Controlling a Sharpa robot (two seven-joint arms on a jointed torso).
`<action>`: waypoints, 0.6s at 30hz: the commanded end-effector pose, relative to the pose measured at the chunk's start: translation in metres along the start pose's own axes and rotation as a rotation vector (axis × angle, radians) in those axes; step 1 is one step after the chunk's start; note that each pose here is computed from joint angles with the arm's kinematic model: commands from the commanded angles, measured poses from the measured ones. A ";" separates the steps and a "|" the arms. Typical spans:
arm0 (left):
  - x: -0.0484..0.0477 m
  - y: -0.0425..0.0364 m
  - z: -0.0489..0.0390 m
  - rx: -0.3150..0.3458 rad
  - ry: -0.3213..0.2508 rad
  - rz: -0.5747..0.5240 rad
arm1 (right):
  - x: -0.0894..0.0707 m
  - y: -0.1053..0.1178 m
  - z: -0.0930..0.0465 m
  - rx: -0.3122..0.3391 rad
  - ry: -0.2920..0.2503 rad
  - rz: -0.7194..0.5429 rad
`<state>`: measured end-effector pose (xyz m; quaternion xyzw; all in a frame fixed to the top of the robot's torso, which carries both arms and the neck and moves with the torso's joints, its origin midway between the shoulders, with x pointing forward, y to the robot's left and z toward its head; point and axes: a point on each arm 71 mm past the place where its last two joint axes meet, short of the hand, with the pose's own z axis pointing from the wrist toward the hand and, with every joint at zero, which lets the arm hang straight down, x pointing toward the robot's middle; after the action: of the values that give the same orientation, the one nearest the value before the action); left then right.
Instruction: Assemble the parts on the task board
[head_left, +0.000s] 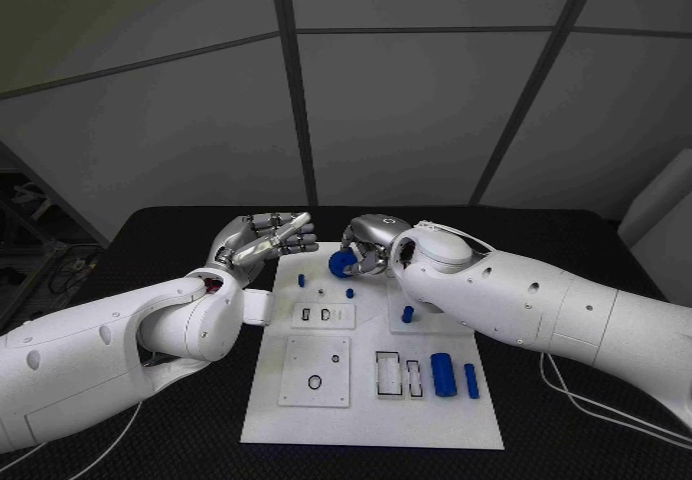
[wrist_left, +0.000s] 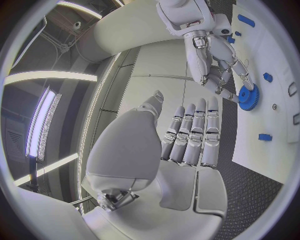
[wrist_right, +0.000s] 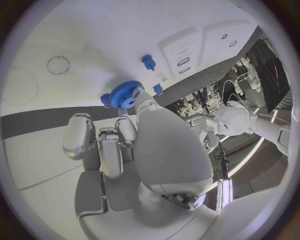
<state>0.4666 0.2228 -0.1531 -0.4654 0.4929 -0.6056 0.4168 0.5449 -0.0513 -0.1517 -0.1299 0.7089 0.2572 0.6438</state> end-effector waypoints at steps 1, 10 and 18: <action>0.0012 -0.0019 0.0004 0.012 0.015 0.005 | 0.001 0.000 0.000 -0.005 0.011 -0.009; 0.0015 -0.0021 0.0005 0.014 0.017 0.011 | 0.003 0.001 0.001 -0.017 0.029 -0.002; 0.0013 -0.0022 0.0004 0.013 0.017 0.012 | 0.004 -0.001 0.000 -0.015 0.053 0.007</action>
<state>0.4668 0.2228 -0.1527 -0.4626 0.4942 -0.6053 0.4188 0.5455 -0.0519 -0.1558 -0.1346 0.7188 0.2568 0.6318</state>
